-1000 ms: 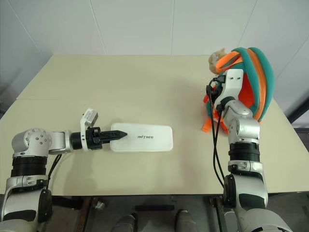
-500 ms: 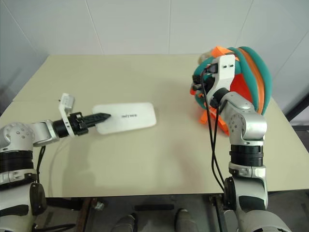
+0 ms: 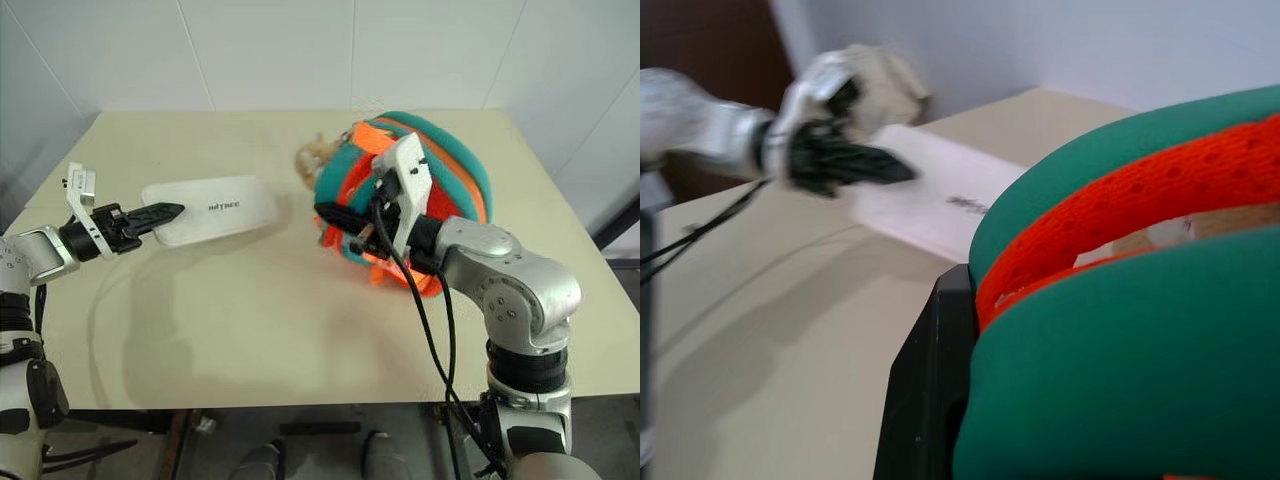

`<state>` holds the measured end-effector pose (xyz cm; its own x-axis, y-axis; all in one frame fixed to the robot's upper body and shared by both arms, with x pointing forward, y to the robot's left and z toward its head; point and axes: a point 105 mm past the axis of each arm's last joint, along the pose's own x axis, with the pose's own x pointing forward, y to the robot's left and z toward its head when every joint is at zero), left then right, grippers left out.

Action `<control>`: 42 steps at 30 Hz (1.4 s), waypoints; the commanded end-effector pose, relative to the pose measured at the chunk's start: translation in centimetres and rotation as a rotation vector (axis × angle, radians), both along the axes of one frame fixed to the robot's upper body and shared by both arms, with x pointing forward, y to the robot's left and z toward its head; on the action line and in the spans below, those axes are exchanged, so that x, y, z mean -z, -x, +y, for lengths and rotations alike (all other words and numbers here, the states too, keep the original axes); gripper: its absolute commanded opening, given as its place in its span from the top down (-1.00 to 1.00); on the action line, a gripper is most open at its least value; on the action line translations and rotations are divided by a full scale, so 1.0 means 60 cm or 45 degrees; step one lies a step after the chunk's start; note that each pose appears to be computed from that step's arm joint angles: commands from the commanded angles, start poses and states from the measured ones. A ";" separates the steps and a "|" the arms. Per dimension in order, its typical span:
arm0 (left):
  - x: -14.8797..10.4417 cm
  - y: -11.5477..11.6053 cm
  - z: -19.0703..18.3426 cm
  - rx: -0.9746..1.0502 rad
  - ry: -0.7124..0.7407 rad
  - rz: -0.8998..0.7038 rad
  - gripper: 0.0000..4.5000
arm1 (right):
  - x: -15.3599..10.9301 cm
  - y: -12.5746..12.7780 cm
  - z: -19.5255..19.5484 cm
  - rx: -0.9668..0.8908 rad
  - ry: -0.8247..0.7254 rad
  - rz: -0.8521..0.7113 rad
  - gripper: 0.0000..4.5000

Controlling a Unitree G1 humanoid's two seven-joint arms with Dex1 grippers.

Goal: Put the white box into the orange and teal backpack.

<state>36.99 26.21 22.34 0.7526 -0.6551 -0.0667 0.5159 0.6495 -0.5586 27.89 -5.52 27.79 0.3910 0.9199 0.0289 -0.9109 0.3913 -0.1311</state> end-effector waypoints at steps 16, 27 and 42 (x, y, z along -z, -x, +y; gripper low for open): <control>-0.046 -0.006 0.000 0.026 -0.037 -0.215 0.41 | -0.002 0.114 -0.038 -0.555 0.235 -0.175 1.00; -0.104 0.040 -0.013 0.274 -0.111 -0.677 0.41 | 0.014 0.074 -0.080 -0.498 0.311 -0.190 1.00; -0.147 0.117 0.009 0.492 0.057 -1.029 0.42 | 0.029 0.059 -0.089 -0.396 0.254 -0.114 1.00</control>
<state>31.45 26.47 29.54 0.3492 -0.8473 0.4001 0.9297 0.3668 -0.0346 24.66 -10.75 25.27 0.0895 0.9817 -0.1682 -0.9708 0.0482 -0.2350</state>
